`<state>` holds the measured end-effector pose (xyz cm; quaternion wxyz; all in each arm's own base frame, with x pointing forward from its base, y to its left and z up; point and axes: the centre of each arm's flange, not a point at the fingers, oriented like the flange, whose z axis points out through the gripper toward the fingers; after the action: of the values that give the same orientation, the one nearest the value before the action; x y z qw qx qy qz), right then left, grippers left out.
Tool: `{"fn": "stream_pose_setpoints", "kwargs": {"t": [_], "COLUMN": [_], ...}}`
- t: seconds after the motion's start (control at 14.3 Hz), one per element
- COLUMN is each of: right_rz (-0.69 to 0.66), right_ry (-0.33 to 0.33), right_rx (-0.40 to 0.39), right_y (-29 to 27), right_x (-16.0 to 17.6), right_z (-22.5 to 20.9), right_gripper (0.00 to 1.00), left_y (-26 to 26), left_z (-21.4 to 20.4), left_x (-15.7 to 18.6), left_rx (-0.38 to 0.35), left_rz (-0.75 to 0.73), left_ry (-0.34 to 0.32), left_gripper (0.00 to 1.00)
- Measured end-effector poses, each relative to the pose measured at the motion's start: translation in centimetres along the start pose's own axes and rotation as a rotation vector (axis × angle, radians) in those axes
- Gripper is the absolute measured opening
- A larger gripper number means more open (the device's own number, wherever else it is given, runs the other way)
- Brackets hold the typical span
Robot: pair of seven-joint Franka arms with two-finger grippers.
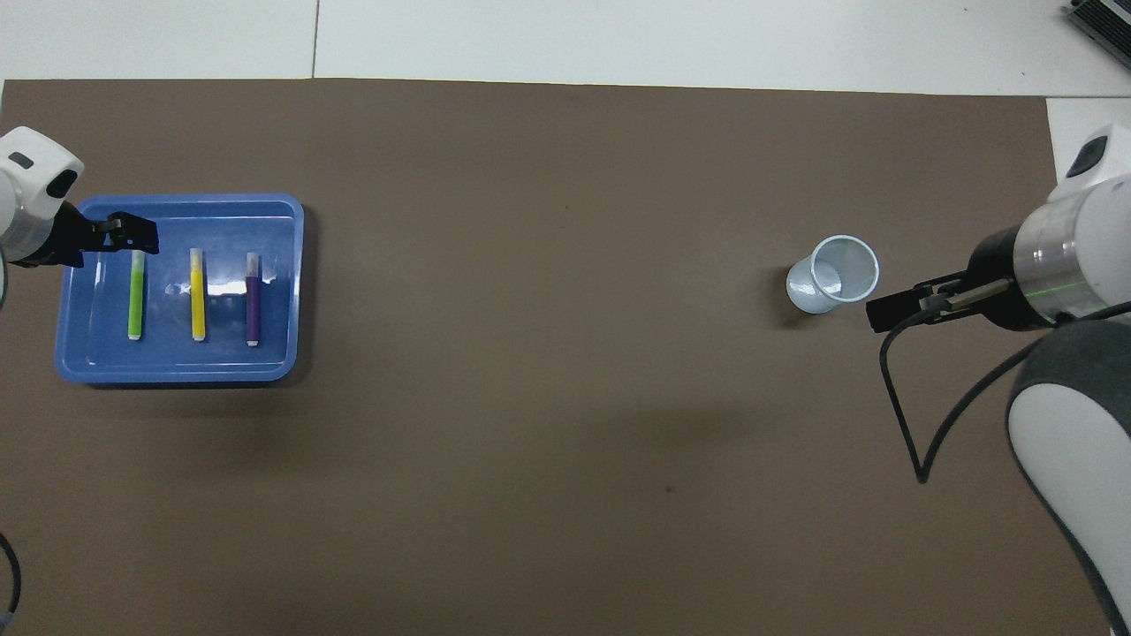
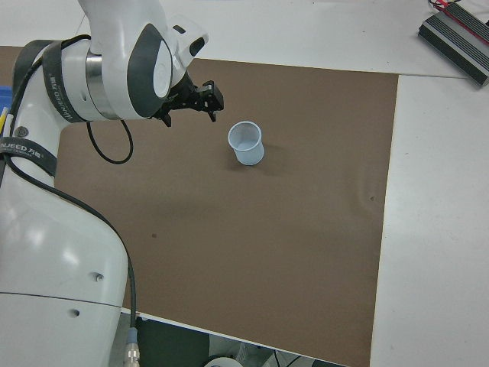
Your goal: Right arm passes pens to left for tray arrangement
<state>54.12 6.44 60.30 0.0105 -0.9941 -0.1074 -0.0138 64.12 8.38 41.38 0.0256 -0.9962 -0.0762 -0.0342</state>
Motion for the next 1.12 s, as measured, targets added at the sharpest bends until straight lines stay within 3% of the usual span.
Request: {"fn": "stream_pose_setpoints", "kwargs": {"t": [0.42, 0.91, 0.98, 1.12], "right_rz": [0.126, 0.120, 0.115, 0.102], "right_ry": [0.015, 0.003, 0.001, -0.002], "right_rx": [0.000, -0.026, -0.040, -0.053], "right_y": [7.0, 7.2, 7.1, 6.6], "right_x": [-1.1, -1.3, -1.3, -1.2], "right_z": [-0.8, -1.3, -1.3, -1.2], "right_gripper": [1.00, 1.00, 1.00, 1.00], "left_y": [0.9, 2.7, 3.5, 5.0], "left_z": [-8.9, -17.1, -18.1, -19.6], "left_x": [-1.1, -5.1, -6.1, -8.0], "left_rx": [0.040, 0.089, 0.079, -0.019], "left_rz": [-0.011, 0.005, 0.008, -0.005], "left_ry": [0.022, 0.038, 0.015, -0.044], "left_gripper": [1.00, 1.00, 1.00, 1.00]}}
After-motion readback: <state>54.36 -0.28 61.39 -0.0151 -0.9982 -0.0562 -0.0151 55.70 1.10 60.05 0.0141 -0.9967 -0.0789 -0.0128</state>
